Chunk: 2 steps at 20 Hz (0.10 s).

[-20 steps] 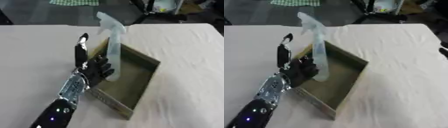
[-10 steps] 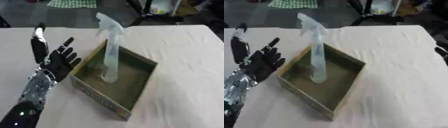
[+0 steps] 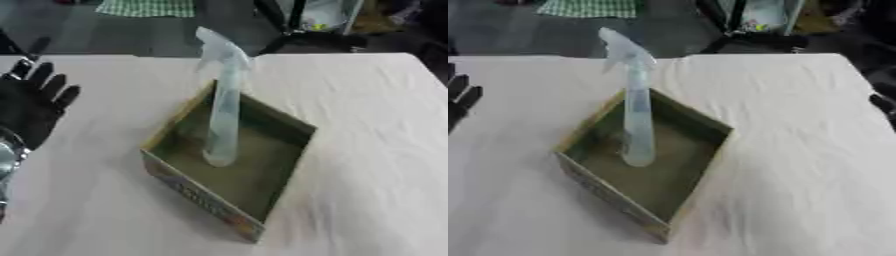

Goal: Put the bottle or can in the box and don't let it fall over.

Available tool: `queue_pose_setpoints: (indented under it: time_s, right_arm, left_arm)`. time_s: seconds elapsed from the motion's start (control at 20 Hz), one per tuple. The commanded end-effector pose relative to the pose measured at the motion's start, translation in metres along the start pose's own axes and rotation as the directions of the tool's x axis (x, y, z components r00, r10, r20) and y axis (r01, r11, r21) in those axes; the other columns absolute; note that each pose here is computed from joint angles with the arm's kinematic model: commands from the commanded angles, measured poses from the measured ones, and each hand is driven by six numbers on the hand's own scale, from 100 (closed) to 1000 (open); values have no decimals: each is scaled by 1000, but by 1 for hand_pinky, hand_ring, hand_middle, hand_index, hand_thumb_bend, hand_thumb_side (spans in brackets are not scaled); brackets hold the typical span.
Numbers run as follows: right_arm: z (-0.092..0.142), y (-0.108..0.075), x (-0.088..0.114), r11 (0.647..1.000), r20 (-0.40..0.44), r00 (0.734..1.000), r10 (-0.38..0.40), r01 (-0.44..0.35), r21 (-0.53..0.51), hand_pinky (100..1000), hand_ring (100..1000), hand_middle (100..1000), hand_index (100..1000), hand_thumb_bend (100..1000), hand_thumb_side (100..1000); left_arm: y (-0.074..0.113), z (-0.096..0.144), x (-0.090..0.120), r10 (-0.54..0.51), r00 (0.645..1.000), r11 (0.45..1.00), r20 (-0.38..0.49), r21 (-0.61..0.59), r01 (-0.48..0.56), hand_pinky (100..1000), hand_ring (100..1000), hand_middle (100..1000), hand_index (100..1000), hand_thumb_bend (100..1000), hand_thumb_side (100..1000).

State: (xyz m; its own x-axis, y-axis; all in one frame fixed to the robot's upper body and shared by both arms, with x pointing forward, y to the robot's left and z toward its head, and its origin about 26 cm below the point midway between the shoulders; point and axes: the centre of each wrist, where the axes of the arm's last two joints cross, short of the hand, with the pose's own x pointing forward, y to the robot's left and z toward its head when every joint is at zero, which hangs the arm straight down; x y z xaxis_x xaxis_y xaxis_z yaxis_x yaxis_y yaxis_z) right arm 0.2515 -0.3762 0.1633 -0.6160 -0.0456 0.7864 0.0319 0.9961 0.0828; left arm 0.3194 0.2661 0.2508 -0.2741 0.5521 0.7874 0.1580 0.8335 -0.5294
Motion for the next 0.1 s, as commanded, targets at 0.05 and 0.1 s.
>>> queue_pose_setpoints:
  time_s: [0.05,0.1]
  right_arm:
    - [-6,-1,12,998,42,998,37,-38,39,888,828,819,890,100,725]
    - [-6,-1,12,998,46,998,37,-39,42,888,828,818,890,100,722]
  left_arm:
    - [8,6,29,-101,981,995,164,18,99,704,405,488,964,425,1000]
    - [14,8,34,-136,970,991,201,44,130,785,470,543,962,408,1000]
